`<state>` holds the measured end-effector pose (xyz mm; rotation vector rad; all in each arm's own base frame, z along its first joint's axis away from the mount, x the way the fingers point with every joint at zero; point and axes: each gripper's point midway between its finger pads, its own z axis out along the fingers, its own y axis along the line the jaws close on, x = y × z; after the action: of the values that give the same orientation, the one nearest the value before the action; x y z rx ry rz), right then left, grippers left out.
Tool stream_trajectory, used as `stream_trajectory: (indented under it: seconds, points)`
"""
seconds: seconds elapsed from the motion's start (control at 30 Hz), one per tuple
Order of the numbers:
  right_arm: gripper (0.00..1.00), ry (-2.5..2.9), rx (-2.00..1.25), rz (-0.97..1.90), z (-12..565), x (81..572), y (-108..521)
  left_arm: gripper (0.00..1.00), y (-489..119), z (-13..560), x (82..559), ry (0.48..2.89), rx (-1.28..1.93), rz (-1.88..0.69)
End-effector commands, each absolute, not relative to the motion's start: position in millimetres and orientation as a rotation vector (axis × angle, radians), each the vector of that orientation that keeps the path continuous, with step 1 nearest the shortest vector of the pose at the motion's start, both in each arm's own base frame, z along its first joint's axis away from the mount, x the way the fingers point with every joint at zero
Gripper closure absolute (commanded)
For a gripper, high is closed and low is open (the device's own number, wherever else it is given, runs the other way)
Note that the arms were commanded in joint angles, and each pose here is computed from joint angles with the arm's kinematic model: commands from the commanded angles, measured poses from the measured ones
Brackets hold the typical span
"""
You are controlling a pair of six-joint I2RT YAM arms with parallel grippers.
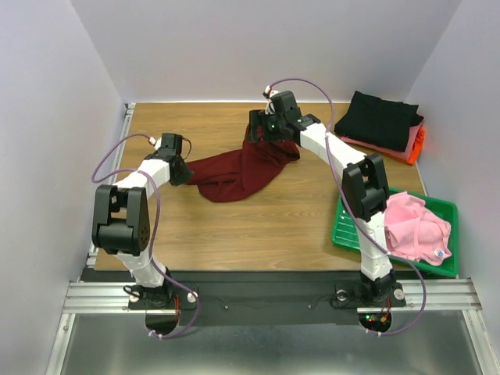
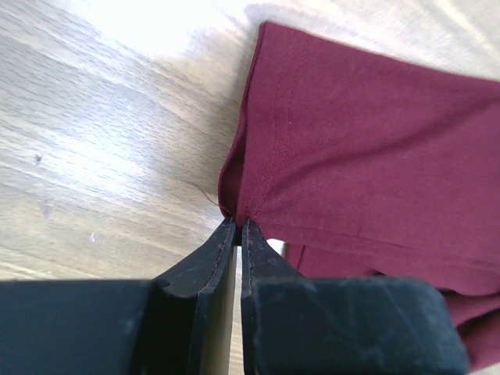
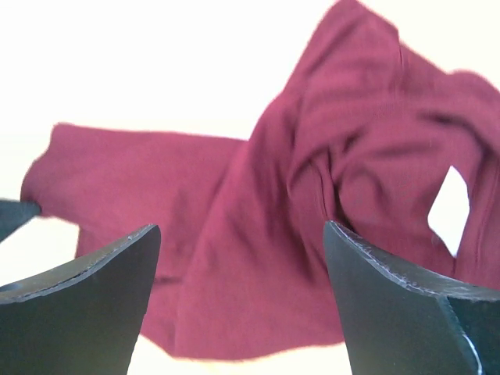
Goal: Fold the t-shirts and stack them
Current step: Flatten the tshirt out
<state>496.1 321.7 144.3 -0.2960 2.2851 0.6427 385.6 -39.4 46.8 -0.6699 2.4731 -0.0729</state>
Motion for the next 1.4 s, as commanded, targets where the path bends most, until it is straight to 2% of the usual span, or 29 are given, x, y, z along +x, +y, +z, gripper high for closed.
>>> stream_trajectory:
  seconds: [0.0, 0.37, 0.53, 0.57, 0.63, 0.9, 1.0, 1.07, 1.1, 1.13, 1.23, 1.27, 1.37]
  points:
    - [0.1, 2.196, -0.33, 0.671, 157.7, 520.0, 340.9, 0.84, -33.8, 71.0, 382.7, 2.42, -0.673, -0.074]
    - [0.16, 2.278, -0.274, 0.508, 85.1, 547.6, 331.8, 0.84, -33.1, 93.9, 388.2, 2.378, -0.669, -0.105]
    - [0.52, 2.288, -0.15, 0.356, 70.8, 559.6, 310.4, 0.84, -29.9, 104.4, 390.6, 2.359, -0.67, -0.12]
    - [0.8, 2.283, -0.133, 0.342, 73.7, 560.7, 307.9, 0.84, -30.0, 105.9, 391.1, 2.358, -0.671, -0.132]
    - [0.99, 2.265, -0.097, 0.312, 83.9, 563.0, 300.0, 0.84, -26.7, 112.5, 393.4, 2.339, -0.682, -0.146]
    - [1.0, 2.104, -0.017, 0.341, 200.1, 557.8, 255.5, 0.85, -8.1, 175.4, 426.9, 2.2, -0.682, -0.177]
    - [1.0, 2.035, -0.035, 0.214, 242.8, 537.3, 221.3, 0.85, 17.4, 202.6, 437.6, 2.119, -0.731, -0.161]
    - [1.0, 2.055, -0.053, 0.155, 238.9, 517.8, 204.5, 0.86, 30.4, 216.0, 442.3, 2.077, -0.752, -0.151]
    - [1.0, 2.018, -0.081, 0.147, 262.4, 503.9, 196.5, 0.86, 42.9, 220.9, 442.4, 2.054, -0.776, -0.14]
    - [1.0, 2.031, -0.104, 0.138, 260.8, 492.4, 191.6, 0.91, 51.0, 223.6, 442.9, 2.042, -0.791, -0.132]
    - [0.99, 2.14, -0.149, 0.106, 234.7, 445.8, 172.2, 0.91, 76.8, 220.4, 441.6, 2.037, -0.821, -0.091]
    - [0.99, 2.228, -0.145, 0.077, 209.6, 421.2, 160.6, 0.91, 79.7, 216.2, 441.3, 2.046, -0.827, -0.091]
    - [0.89, 2.377, -0.147, 0.074, 171.9, 381.6, 150.7, 0.92, 87.8, 206.9, 438.4, 2.065, -0.841, -0.082]
